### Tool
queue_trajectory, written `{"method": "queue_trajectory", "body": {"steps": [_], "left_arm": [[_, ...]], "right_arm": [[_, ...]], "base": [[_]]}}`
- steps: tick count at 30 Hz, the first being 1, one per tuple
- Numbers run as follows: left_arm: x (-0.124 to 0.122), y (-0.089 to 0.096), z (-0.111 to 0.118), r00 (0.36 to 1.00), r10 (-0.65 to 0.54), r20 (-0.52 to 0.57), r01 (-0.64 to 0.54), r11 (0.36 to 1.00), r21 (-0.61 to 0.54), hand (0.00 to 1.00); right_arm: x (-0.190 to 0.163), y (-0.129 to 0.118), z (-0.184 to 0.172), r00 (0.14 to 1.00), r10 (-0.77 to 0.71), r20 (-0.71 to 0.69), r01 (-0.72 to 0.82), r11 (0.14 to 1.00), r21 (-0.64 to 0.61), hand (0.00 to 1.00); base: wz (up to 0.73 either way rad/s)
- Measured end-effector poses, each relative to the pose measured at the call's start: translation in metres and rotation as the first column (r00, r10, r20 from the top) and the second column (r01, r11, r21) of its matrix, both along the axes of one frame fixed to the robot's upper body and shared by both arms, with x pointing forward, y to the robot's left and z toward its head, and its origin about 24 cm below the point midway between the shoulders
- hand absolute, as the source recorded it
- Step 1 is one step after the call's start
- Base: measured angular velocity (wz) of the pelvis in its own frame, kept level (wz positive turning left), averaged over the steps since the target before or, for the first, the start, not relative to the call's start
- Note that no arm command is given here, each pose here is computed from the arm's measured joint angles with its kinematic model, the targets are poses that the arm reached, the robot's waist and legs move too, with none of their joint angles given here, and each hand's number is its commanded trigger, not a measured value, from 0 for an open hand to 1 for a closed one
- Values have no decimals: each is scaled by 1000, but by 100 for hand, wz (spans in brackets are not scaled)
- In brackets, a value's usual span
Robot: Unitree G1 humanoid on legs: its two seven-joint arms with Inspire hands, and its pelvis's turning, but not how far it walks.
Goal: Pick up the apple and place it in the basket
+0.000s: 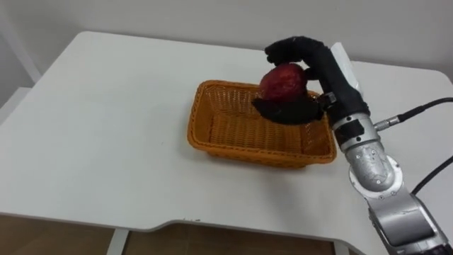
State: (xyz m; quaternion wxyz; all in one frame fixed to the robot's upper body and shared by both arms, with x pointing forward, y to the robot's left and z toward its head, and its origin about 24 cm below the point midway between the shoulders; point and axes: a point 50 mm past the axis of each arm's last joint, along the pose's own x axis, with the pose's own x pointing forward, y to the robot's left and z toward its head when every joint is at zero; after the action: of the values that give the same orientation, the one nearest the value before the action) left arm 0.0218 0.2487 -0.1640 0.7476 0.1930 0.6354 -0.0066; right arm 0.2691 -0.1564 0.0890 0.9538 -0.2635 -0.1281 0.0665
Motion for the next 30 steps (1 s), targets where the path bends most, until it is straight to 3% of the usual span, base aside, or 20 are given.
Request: {"method": "queue_trajectory", "body": {"steps": [14, 21, 26, 30], "left_arm": [[0, -1, 0, 1000, -1, -1, 1, 1000, -2, 0], [-5, -3, -1, 1000, 12, -12, -12, 1000, -5, 0], [-14, -1, -1, 999, 45, -16, -45, 999, -7, 0], [-24, 0, -1, 998, 65, -27, -65, 998, -7, 0]], "right_arm": [[0, 0, 0, 1000, 4, -2, -4, 1000, 2, 0], [0, -3, 3, 1000, 2, -6, -2, 998, 59, 0], [-1, -16, 25, 993, -71, 98, 62, 994, 91, 0], [-4, -41, 45, 955, -200, 219, 173, 975, 139, 0]], "base": [[0], [2], [3], [0]]}}
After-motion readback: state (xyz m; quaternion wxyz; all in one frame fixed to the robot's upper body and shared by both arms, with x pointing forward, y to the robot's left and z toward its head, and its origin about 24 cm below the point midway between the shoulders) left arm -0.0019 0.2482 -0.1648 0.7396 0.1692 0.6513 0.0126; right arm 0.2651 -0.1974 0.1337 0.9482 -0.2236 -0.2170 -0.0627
